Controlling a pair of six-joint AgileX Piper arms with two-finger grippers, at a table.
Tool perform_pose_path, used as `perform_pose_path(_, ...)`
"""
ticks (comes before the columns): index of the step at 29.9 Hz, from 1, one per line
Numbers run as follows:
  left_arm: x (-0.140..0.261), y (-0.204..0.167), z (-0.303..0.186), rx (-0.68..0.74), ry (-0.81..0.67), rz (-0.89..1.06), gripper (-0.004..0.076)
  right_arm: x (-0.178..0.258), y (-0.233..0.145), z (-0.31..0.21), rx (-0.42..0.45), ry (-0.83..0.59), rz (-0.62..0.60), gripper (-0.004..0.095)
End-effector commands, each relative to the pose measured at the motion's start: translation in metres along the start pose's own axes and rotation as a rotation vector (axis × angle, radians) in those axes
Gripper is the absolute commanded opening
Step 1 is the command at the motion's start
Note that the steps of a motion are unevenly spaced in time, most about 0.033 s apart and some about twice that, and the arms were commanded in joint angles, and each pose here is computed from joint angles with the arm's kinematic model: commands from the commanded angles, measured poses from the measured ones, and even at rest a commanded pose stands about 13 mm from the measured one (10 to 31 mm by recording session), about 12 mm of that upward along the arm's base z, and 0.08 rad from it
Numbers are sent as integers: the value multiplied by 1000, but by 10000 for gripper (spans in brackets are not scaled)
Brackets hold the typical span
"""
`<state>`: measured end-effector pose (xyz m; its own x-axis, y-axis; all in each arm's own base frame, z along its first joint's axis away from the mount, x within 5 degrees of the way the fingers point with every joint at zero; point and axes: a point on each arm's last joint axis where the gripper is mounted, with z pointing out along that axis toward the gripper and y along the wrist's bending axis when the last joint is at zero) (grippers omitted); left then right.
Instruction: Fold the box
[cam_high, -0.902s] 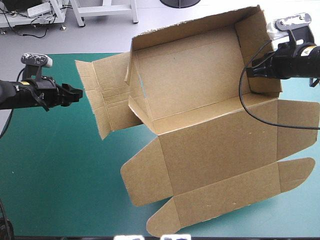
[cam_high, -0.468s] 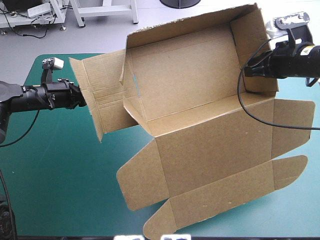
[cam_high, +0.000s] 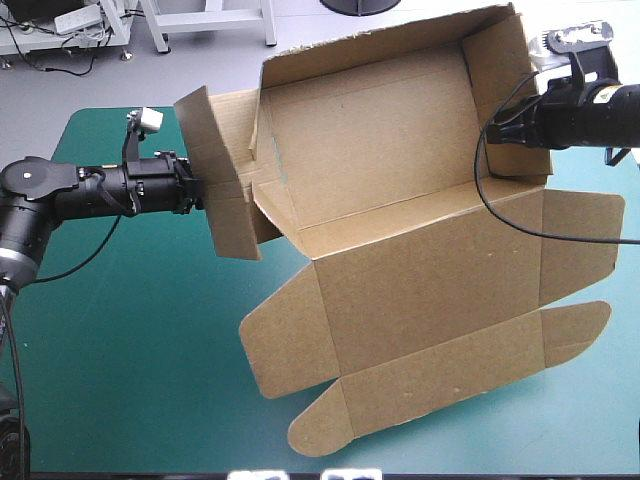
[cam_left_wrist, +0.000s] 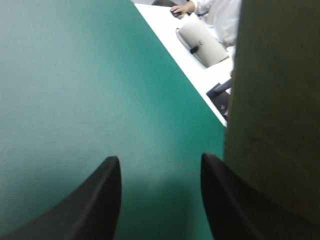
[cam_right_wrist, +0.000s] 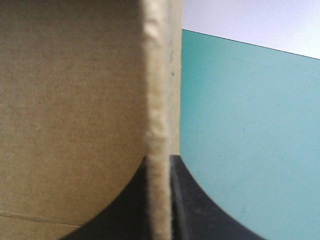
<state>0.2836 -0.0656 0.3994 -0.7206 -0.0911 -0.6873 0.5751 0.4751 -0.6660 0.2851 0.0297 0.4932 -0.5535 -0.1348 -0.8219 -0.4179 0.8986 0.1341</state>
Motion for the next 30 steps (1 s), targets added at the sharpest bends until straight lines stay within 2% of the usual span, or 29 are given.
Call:
perform_pose_path(1, -5, -36, -3, 175, -42, 16, 353, -12, 5, -18, 20, -125, -2, -25)
perform_pose_path(7, -5, -39, -1, 183, -36, -4, 361, -11, -2, -6, 27, -98, 8, -25)
perform_pose_path(13, -10, -51, -6, 256, -94, -35, 454, -12, -7, 3, 26, -94, 19, -25)
perform_pose_path(26, -11, -63, -12, 304, -129, -46, 456, -17, 12, 21, -13, -115, -27, -24)
perform_pose_path(30, -10, -66, -13, 304, -130, -43, 456, -19, 17, 29, 6, -116, -29, -24)
